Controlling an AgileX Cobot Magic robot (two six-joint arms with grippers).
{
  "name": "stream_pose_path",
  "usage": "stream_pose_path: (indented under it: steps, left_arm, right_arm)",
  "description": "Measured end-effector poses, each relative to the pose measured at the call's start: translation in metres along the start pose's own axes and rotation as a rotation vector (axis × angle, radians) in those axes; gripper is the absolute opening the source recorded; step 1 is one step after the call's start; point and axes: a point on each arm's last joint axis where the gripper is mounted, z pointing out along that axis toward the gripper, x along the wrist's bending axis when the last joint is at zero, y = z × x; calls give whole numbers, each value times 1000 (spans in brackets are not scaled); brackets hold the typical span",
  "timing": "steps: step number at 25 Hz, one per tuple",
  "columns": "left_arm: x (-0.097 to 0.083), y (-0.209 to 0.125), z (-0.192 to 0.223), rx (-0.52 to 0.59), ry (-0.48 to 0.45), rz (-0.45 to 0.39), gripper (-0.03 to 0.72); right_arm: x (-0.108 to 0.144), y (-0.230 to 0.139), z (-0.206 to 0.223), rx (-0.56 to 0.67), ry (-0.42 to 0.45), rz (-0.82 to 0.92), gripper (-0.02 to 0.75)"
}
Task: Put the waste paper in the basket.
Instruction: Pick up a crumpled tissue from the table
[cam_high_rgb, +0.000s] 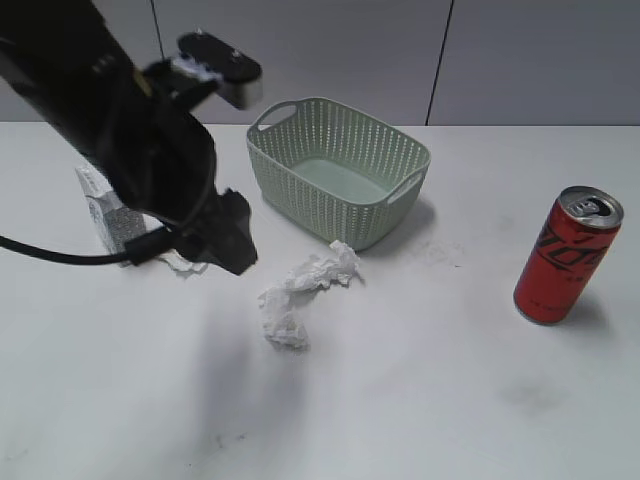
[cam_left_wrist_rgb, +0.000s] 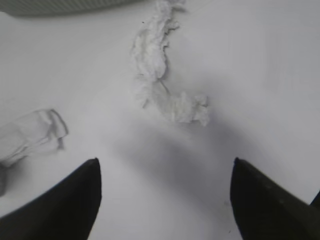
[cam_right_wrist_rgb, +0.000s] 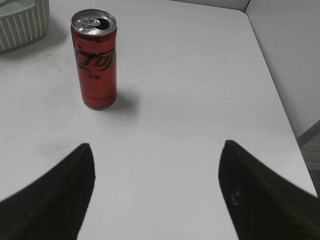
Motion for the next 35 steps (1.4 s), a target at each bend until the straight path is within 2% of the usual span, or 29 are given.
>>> stream_pose_path:
  steps: [3, 8, 14, 24, 27, 30, 35]
  left_arm:
    - [-7, 4, 34, 47, -26, -44, 594]
    - [-4, 4, 78, 80, -46, -161, 594]
    - [-2, 0, 112, 110, -82, -264, 594]
    - [5, -5, 147, 119, -57, -290, 592]
    - [5, -8, 153, 135, -59, -293, 572]
    - [5, -8, 153, 135, -59, -293, 478]
    - [3, -10, 150, 160, -77, -292, 151]
  right_arm:
    - [0, 0, 0, 0, 0, 0, 584]
    - [0, 0, 0, 0, 0, 0, 584]
    - [0, 0, 0, 0, 0, 0, 584]
    - [0, 0, 0, 0, 0, 0, 584]
    - [0, 0, 0, 0, 0, 0, 584]
    - [0, 0, 0, 0, 0, 0, 584]
    - [0, 0, 0, 0, 0, 0, 584]
